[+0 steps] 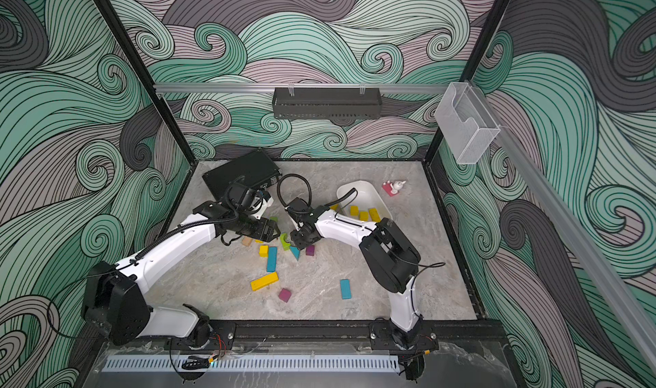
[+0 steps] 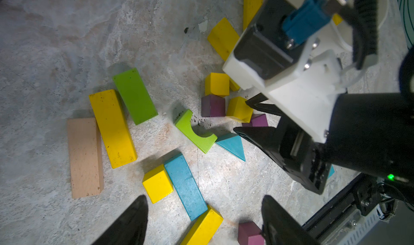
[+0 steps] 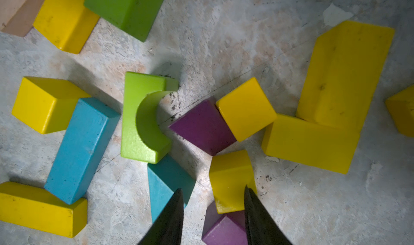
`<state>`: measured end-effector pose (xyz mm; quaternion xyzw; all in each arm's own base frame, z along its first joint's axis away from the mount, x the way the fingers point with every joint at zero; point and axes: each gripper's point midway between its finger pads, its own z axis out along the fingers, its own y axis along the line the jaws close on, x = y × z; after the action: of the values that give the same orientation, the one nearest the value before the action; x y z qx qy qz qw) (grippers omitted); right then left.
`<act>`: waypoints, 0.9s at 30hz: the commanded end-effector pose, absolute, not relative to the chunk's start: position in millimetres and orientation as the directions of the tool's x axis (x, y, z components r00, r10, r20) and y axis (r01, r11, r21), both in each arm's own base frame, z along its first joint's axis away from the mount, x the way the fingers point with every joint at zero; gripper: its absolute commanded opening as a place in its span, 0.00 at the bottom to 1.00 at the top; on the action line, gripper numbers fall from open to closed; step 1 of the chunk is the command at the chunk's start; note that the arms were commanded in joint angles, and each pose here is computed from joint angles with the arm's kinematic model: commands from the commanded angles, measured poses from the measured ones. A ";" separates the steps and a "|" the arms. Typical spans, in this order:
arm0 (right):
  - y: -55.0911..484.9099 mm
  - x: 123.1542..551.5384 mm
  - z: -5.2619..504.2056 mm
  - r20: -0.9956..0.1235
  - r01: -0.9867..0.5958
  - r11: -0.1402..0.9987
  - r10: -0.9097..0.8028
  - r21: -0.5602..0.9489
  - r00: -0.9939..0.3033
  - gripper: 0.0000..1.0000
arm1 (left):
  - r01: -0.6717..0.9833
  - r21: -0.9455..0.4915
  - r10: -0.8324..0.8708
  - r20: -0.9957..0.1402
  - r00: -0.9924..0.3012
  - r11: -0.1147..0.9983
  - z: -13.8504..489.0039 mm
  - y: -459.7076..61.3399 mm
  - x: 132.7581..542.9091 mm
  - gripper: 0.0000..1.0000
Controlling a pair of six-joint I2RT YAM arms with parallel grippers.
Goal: Pick out the yellow building blocks
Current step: Pick up the building block from the center of the board.
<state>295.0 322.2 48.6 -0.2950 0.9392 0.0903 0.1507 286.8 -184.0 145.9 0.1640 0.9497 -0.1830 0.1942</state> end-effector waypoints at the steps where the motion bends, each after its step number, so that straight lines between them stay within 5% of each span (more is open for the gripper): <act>1: 319.2 302.4 63.0 -0.367 -0.585 0.811 -0.535 0.030 -0.761 0.45 | 0.386 -0.313 0.224 -0.447 -0.866 0.868 158.3 -187.1 288.8 0.79; 27: 314.8 299.1 49.2 -0.324 -0.576 0.817 -0.540 0.020 -0.777 0.41 | 0.382 -0.332 0.216 -0.440 -0.871 0.863 157.7 -187.9 289.0 0.79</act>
<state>296.2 314.5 47.1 -0.2952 0.9409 0.0694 0.1507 285.5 -186.9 147.6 0.1640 0.9472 -0.1992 0.1902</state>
